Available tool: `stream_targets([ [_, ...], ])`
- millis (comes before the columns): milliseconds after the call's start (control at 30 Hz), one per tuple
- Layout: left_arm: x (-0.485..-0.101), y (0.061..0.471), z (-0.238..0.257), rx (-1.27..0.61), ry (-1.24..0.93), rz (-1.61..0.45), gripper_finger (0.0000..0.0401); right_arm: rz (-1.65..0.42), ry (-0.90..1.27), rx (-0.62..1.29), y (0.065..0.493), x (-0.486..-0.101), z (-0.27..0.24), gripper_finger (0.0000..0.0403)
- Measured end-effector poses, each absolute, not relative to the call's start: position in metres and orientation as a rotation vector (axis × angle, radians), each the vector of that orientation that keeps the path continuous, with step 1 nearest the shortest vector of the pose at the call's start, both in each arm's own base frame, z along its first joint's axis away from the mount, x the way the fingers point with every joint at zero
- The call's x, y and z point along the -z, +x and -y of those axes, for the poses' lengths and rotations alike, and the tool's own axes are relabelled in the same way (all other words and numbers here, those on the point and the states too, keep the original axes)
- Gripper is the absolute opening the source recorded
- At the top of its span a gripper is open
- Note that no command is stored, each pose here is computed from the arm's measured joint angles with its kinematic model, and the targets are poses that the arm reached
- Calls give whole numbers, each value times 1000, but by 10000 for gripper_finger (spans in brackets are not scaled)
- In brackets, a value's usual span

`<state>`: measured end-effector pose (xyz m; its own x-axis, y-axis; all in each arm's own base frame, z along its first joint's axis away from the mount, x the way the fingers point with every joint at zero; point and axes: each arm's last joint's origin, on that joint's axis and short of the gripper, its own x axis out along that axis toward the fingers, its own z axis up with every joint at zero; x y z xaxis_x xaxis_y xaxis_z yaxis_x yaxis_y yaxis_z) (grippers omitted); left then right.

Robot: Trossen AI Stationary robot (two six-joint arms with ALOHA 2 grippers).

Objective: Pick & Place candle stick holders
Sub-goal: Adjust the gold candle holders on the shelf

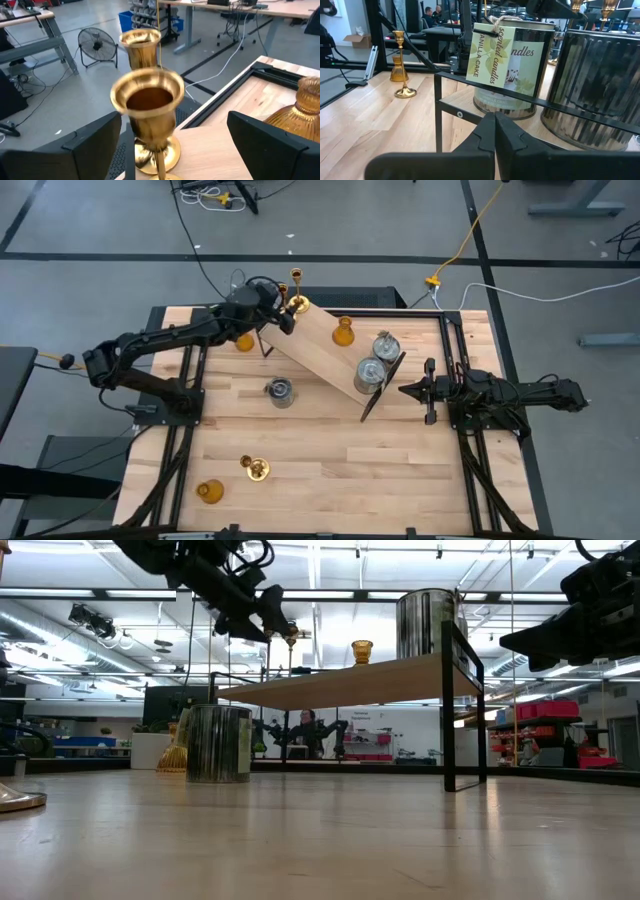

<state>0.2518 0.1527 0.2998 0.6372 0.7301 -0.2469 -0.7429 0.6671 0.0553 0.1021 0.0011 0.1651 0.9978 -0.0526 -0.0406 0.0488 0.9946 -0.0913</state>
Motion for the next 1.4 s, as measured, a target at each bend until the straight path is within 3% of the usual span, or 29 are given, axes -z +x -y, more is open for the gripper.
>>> stream_targets([
  [500,-344,258,-142,-797,-52,-339,374,-43,-90,51,102,-165,-1,3],
  [733,-346,262,-128,-752,-30,-392,374,-43,-90,51,102,-165,-1,3],
  [1400,-347,250,-150,-906,19,-415,374,-43,-90,51,102,-165,-1,3],
])
